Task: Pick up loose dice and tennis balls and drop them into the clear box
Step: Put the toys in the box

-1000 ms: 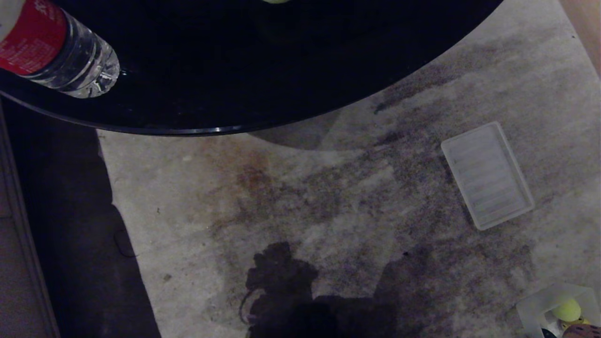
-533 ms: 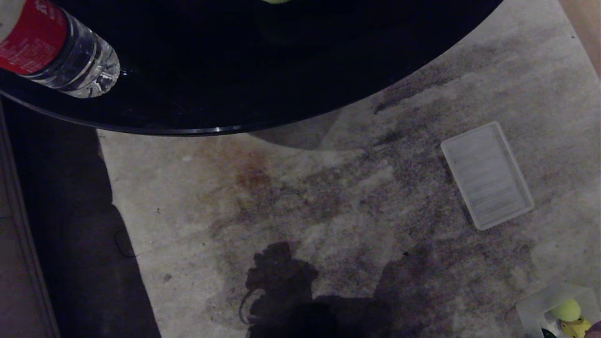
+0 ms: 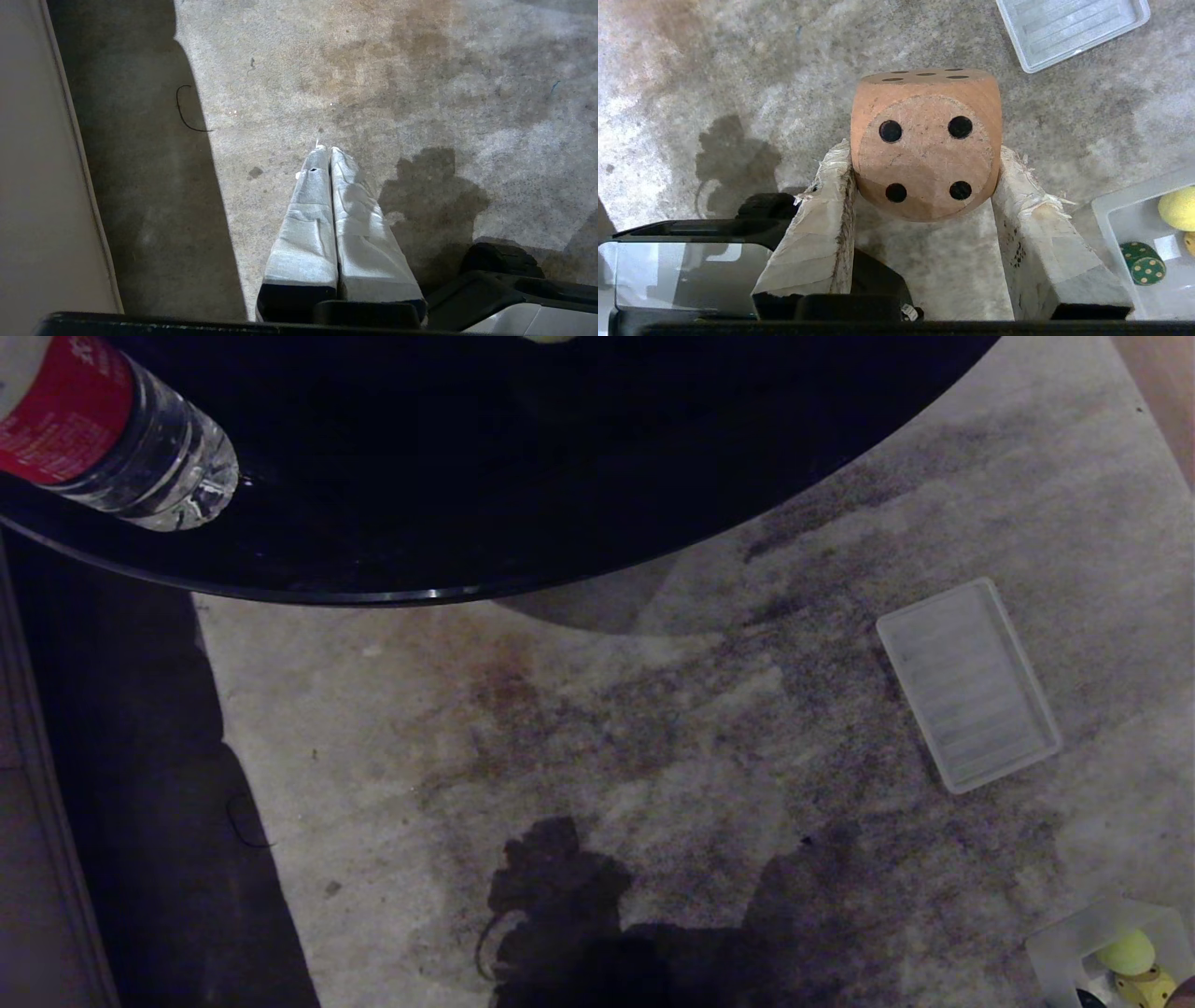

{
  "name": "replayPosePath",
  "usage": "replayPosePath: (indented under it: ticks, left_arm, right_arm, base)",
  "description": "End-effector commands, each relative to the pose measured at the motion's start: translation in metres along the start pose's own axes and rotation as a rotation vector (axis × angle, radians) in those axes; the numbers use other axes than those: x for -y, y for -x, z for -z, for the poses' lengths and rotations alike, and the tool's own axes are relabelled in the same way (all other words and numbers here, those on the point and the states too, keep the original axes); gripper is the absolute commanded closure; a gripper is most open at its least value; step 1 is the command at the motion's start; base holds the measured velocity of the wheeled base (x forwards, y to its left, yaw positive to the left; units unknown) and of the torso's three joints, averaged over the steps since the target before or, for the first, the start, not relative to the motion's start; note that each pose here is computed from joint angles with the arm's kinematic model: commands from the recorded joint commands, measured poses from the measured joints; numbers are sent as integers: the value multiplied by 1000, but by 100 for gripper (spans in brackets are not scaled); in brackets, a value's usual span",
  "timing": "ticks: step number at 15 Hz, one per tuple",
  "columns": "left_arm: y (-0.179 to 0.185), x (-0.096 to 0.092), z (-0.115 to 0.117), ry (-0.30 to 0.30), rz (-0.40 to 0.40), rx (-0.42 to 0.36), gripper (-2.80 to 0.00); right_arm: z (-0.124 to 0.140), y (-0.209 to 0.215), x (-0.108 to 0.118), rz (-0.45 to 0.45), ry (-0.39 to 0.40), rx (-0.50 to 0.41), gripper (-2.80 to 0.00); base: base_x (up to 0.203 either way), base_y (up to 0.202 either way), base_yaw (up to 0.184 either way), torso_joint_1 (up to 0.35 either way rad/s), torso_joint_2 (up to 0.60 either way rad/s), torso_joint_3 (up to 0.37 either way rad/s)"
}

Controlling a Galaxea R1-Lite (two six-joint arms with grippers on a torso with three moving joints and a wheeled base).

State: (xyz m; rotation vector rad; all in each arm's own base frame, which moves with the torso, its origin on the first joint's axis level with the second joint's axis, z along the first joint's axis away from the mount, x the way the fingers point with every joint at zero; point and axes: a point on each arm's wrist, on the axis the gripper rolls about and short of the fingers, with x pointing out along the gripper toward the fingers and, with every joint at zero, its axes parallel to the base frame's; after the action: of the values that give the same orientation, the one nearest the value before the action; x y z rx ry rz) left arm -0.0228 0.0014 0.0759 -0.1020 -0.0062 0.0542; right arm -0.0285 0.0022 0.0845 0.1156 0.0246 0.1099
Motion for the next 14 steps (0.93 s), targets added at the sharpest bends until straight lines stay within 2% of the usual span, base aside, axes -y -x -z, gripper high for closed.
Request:
replayPosePath:
  ticks: [1,6,8,11,12,13,14]
  left_arm:
    - [0,0,0,1,-1,-2,0]
    - [0,0,0,-11,5,-4,0]
    - [0,0,0,-10,2,-4,0]
    - [0,0,0,-10,2,-4,0]
    - [0,0,0,-12,3,-4,0]
    - [0,0,0,-12,3,-3,0]
    - [0,0,0,-12,4,-2,0]
  right_arm:
    - [0,0,0,-1,8,-1,0]
    - [0,0,0,15,32,-2,0]
    - [0,0,0,11,-44,-5,0]
    - [0,0,0,6,-65,-6,0]
    - [0,0,0,1,-33,-3,0]
    - [0,0,0,-6,33,-1,0]
    - [0,0,0,-4,50,1,0]
  base:
    - [0,0,0,0,0,0]
    - [0,0,0,0,0,0]
    - [0,0,0,0,0,0]
    - [0,0,0,0,0,0]
    - [0,0,0,0,0,0]
    - [0,0,0,0,0,0]
    - [0,0,0,0,0,0]
